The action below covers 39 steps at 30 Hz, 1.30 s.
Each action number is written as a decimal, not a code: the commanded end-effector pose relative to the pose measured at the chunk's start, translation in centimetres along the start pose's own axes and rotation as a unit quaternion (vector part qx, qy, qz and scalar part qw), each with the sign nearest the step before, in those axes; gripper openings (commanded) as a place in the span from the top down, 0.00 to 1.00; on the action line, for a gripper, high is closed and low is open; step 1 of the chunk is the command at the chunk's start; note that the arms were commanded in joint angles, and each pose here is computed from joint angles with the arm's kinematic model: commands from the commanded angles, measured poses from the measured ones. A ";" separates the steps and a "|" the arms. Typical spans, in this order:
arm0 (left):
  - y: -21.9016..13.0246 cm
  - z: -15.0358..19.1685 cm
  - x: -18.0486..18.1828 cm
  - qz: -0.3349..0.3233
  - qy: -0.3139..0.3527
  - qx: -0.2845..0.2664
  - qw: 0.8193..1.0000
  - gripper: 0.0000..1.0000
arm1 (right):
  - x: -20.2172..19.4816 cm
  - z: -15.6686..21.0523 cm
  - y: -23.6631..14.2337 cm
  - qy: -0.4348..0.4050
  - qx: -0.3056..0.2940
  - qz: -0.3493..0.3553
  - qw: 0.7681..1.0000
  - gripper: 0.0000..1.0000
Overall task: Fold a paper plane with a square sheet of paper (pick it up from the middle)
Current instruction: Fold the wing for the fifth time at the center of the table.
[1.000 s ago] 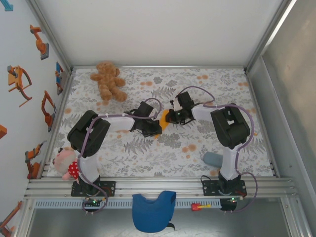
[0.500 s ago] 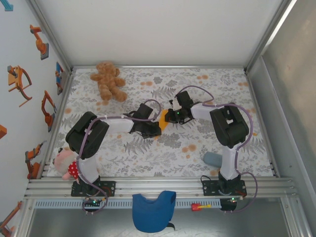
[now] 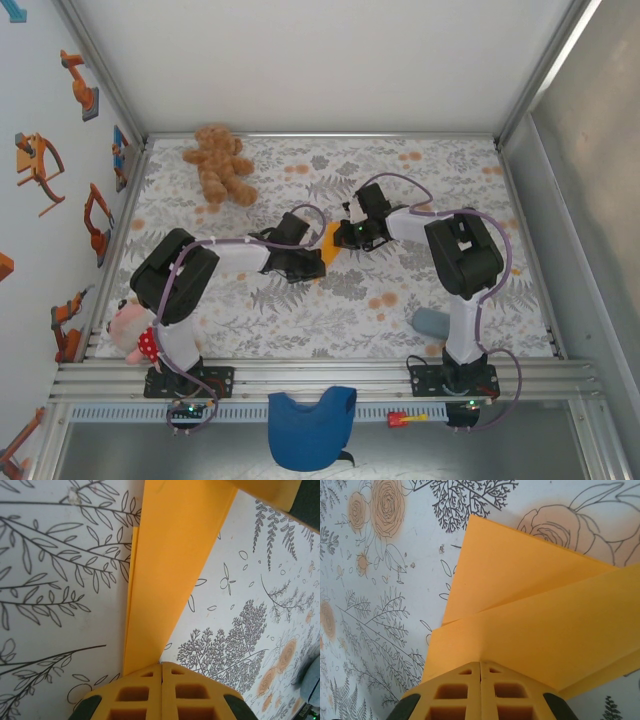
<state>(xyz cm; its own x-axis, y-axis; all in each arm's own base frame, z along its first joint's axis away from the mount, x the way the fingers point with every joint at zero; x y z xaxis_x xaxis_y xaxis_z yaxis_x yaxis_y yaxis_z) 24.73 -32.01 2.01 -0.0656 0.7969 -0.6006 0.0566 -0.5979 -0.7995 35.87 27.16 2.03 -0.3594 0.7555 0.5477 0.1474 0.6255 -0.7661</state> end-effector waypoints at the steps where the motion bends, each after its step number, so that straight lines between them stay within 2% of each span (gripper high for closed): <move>1: 0.2 3.9 4.6 -0.079 -0.040 0.057 0.994 0.95 | -7.0 8.0 2.5 0.066 0.118 0.127 0.983 0.97; 11: -0.4 5.8 5.6 -0.072 -0.057 0.064 0.994 0.95 | -6.9 8.0 2.4 0.068 0.119 0.125 0.983 0.97; 14: -1.8 5.3 3.8 -0.043 -0.045 0.047 0.997 0.94 | -6.6 8.0 2.3 0.071 0.117 0.119 0.983 0.97; 18: -4.3 3.4 0.0 0.005 -0.008 -0.001 1.000 0.93 | -5.9 7.7 2.0 0.077 0.108 0.107 0.985 0.97; 22: -5.3 1.2 -2.0 0.024 0.010 -0.045 0.999 0.93 | -5.3 7.5 1.9 0.082 0.102 0.093 0.987 0.97; 30: -2.6 -2.8 -3.9 0.054 -0.010 -0.052 0.997 0.95 | -3.9 6.8 1.5 0.081 0.090 0.067 0.990 0.98; 39: 0.0 -4.8 -2.7 0.043 -0.036 -0.046 0.997 0.96 | -3.0 5.8 1.1 0.079 0.078 0.051 0.992 0.98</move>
<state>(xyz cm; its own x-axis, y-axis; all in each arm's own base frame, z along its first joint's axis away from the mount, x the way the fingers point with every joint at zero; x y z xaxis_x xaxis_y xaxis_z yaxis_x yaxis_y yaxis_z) 28.67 -32.93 3.05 -0.1234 0.7571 -0.6415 0.1474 -0.6253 -0.7663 35.78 27.33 2.31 -0.3250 0.7489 0.5776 0.1604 0.6455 -0.7467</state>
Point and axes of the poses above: each hand's point on the last joint's axis, 136 mm out from that joint toward the fingers, its own y axis out along the fingers, its own x axis along the line the jaws close on, z = x × y, the point moved 1 cm from there along -y, back along the fingers, and after that the axes turned 10 degrees about -y, right-handed, at the moved point
